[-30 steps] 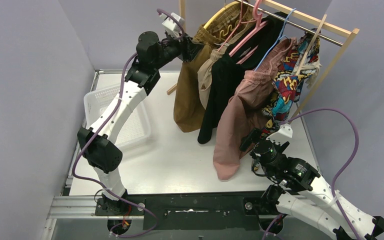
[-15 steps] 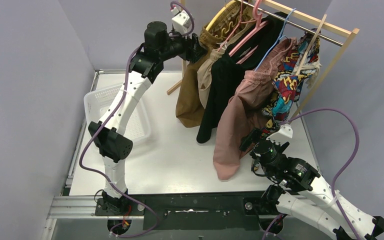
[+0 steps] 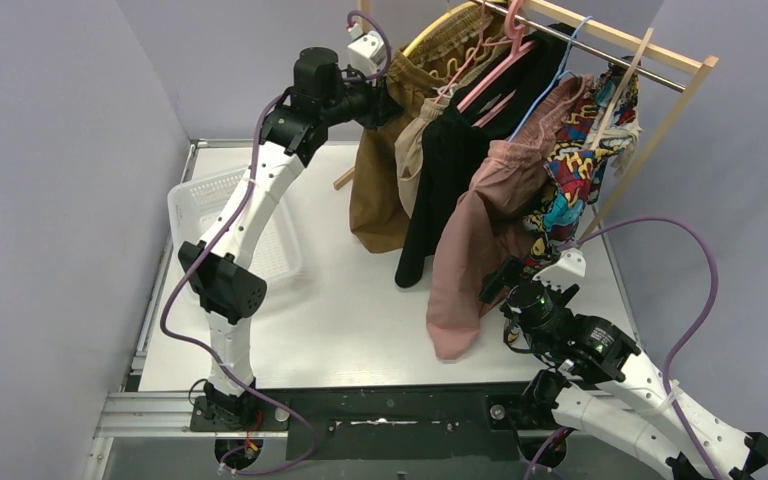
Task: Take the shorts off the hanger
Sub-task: Pick up the hanger from the clothes rod.
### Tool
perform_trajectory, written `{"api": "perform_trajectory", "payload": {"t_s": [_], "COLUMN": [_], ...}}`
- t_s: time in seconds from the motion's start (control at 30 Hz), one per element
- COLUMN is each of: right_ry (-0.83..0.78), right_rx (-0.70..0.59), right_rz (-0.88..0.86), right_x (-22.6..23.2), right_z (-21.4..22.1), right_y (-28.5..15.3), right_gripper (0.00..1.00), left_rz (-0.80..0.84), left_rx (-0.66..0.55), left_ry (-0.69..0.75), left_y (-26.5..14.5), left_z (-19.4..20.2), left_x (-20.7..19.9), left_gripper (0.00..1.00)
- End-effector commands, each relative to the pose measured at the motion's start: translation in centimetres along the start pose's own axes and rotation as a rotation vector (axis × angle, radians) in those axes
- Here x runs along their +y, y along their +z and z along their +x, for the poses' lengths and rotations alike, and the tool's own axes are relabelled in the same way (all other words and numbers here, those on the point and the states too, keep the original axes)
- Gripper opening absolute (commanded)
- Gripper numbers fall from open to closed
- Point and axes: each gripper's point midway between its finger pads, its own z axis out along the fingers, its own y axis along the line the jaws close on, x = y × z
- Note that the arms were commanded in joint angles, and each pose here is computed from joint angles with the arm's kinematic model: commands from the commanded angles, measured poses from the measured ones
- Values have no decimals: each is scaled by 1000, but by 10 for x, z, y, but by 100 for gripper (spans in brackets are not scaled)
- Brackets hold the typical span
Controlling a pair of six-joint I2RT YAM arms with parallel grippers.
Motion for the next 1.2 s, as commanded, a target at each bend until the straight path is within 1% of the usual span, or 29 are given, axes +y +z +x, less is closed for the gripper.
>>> {"api": "perform_trajectory", "payload": {"t_s": [0.0, 0.1, 0.3, 0.6, 0.77, 0.87, 0.97, 1.1, 1.17], "right_ry": [10, 12, 18, 28, 23, 21, 26, 44, 50], "right_rx": [-14, -17, -19, -24, -16, -12, -12, -8, -5], "right_rz": [6, 5, 0, -9, -14, -14, -22, -62, -100], "right_x": [0, 0, 1, 4, 7, 8, 10, 16, 21], "right_z": [-2, -3, -5, -6, -5, -5, -8, -13, -16], "right_y": [0, 0, -1, -1, 0, -1, -3, -9, -15], "right_gripper": [98, 98, 98, 98, 98, 98, 98, 98, 98], "left_rz": [11, 2, 1, -52, -58, -82, -122, -194, -214], "left_rx": [-107, -171, -374, -484, -497, -453, -408, -308, -294], "left_ry": [45, 58, 158, 216, 213, 203, 187, 159, 139], "left_y": [-7, -11, -27, -52, -66, -71, -74, -76, -83], "left_z": [-36, -50, -93, -119, -120, -112, -91, -48, -34], "left_x": [-4, -6, -18, -26, -30, -27, -19, -1, 4], "left_gripper": [0, 0, 0, 0, 0, 0, 0, 0, 0]}}
